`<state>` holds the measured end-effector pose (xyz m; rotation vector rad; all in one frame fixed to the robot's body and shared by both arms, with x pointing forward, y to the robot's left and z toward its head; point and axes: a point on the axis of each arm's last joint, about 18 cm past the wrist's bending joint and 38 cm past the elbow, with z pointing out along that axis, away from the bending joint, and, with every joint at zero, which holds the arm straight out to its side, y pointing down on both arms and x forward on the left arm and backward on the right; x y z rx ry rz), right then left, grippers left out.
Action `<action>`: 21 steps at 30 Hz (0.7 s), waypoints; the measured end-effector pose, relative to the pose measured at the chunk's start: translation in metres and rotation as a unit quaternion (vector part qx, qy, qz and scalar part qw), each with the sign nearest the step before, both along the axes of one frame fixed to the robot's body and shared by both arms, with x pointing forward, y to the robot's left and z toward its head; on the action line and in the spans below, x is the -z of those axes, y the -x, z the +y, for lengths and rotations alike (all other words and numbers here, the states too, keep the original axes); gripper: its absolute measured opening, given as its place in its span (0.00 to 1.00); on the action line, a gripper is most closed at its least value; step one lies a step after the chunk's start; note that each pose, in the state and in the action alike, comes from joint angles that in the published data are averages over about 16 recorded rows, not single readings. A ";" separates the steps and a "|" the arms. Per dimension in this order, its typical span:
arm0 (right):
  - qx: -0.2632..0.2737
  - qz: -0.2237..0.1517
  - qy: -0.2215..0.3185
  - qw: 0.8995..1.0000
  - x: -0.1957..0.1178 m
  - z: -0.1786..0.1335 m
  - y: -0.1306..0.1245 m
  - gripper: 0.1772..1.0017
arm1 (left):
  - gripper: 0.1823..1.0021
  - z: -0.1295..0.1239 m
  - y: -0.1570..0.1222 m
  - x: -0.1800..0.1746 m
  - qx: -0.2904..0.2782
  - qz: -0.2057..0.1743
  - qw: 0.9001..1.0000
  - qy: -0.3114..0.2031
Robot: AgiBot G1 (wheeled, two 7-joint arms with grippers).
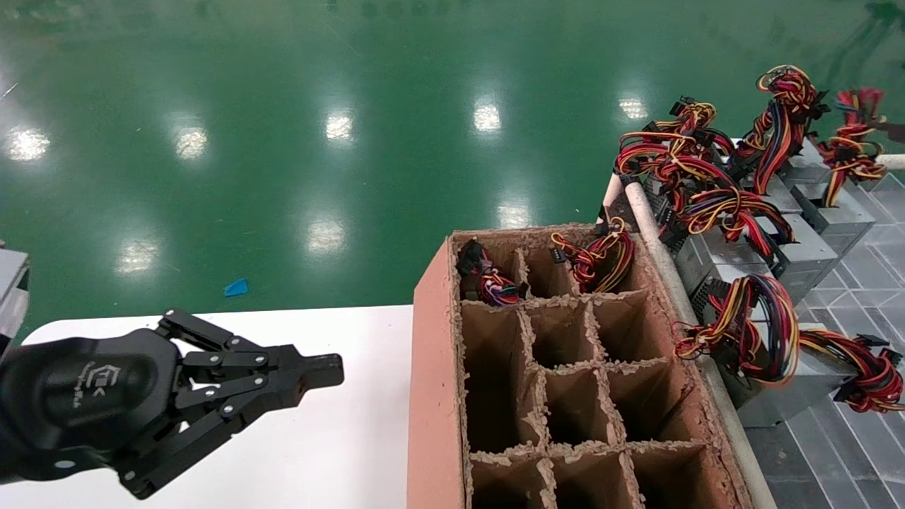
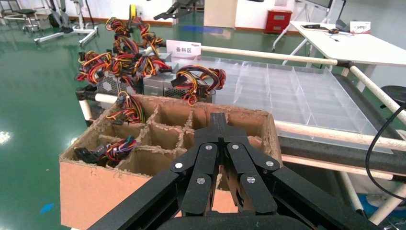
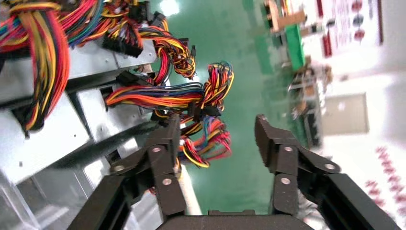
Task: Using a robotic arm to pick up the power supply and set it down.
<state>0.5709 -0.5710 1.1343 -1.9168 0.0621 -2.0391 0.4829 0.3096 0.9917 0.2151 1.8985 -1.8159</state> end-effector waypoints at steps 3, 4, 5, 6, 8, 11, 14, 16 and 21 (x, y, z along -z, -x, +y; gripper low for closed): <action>-0.010 -0.004 0.008 1.000 -0.001 0.004 0.002 0.47 | 0.01 0.000 0.000 0.000 0.000 0.000 1.000 0.000; -0.014 -0.005 0.009 1.000 -0.002 0.006 0.002 0.50 | 0.01 0.000 0.000 0.000 0.000 0.000 1.000 0.000; -0.018 -0.006 0.010 1.000 -0.002 0.008 0.002 0.54 | 0.01 0.000 0.000 0.000 0.000 0.000 1.000 0.000; -0.023 -0.006 0.009 1.000 -0.001 0.010 0.002 0.56 | 0.01 0.000 0.000 0.000 0.000 0.000 1.000 0.000; -0.034 -0.007 0.005 0.999 -0.001 0.015 0.001 0.60 | 0.01 0.000 0.000 0.000 0.000 0.000 1.000 0.000; -0.055 -0.007 -0.009 0.998 0.001 0.026 -0.002 0.69 | 0.01 0.000 0.000 0.000 0.000 0.000 1.000 0.000; -0.079 -0.004 -0.024 0.997 0.005 0.039 -0.004 0.76 | 0.01 0.000 0.000 0.000 0.000 0.000 1.000 0.000; -0.096 -0.002 -0.034 0.995 0.007 0.047 -0.005 0.80 | 0.01 0.000 0.000 0.000 0.000 0.000 1.000 0.000; -0.140 0.009 -0.060 0.988 0.015 0.070 -0.007 0.89 | 0.01 0.000 0.000 0.000 0.000 0.000 1.000 0.000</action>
